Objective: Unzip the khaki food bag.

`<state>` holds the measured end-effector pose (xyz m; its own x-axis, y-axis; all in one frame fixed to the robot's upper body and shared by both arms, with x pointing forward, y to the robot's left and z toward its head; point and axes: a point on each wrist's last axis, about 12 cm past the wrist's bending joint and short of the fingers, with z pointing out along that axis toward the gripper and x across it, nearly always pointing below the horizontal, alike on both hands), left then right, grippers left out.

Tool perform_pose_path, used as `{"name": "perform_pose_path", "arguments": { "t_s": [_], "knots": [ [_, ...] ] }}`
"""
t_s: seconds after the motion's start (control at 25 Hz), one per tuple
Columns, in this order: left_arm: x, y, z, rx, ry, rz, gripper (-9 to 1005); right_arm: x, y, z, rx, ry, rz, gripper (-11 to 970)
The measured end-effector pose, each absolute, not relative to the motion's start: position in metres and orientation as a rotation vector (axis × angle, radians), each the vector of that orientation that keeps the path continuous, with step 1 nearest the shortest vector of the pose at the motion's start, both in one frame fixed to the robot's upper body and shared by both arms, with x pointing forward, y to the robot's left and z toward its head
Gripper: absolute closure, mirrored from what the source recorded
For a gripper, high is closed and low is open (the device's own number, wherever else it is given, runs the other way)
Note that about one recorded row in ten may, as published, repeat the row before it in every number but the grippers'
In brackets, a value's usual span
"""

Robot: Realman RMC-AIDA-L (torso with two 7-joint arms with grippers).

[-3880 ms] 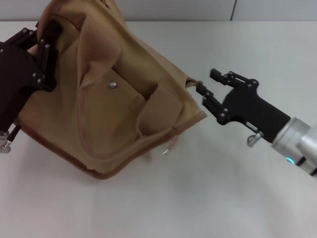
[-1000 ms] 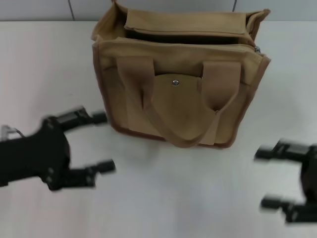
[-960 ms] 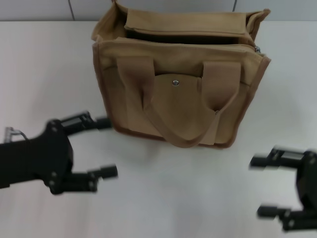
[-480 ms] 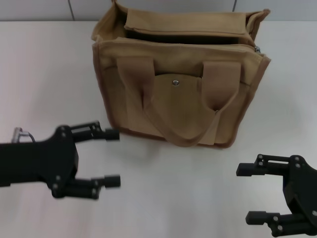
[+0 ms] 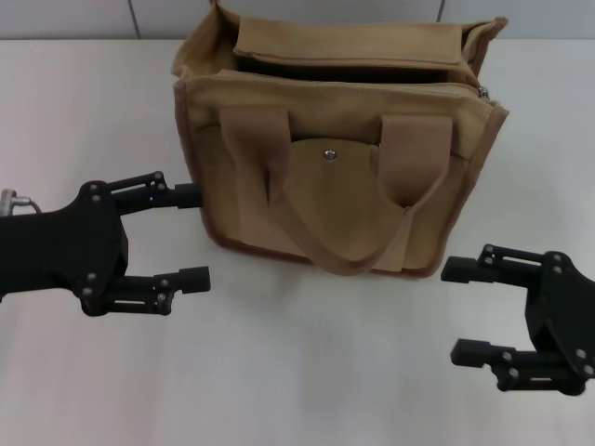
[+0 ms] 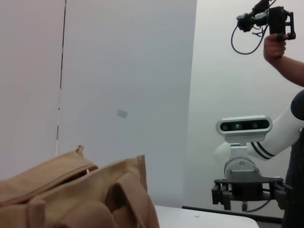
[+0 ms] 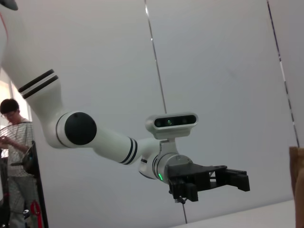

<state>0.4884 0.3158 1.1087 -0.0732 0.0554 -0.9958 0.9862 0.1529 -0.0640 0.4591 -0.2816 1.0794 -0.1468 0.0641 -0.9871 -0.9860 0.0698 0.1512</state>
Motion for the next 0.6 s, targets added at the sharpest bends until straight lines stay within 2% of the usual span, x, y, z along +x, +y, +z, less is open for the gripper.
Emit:
{"name": "perform_pose_path", "arguments": {
  "t_s": [0.32,0.6],
  "knots": [
    [0.495,0.309,1.113,1.145,1.331,-1.09,137,0.472,-0.272,1.081,-1.023,1.319,1.271,214],
    [0.487,0.314,1.109,1.126,1.349,-1.091,137,0.49,-0.267,1.079,-0.979,1.412,1.208,214]
  ]
}}
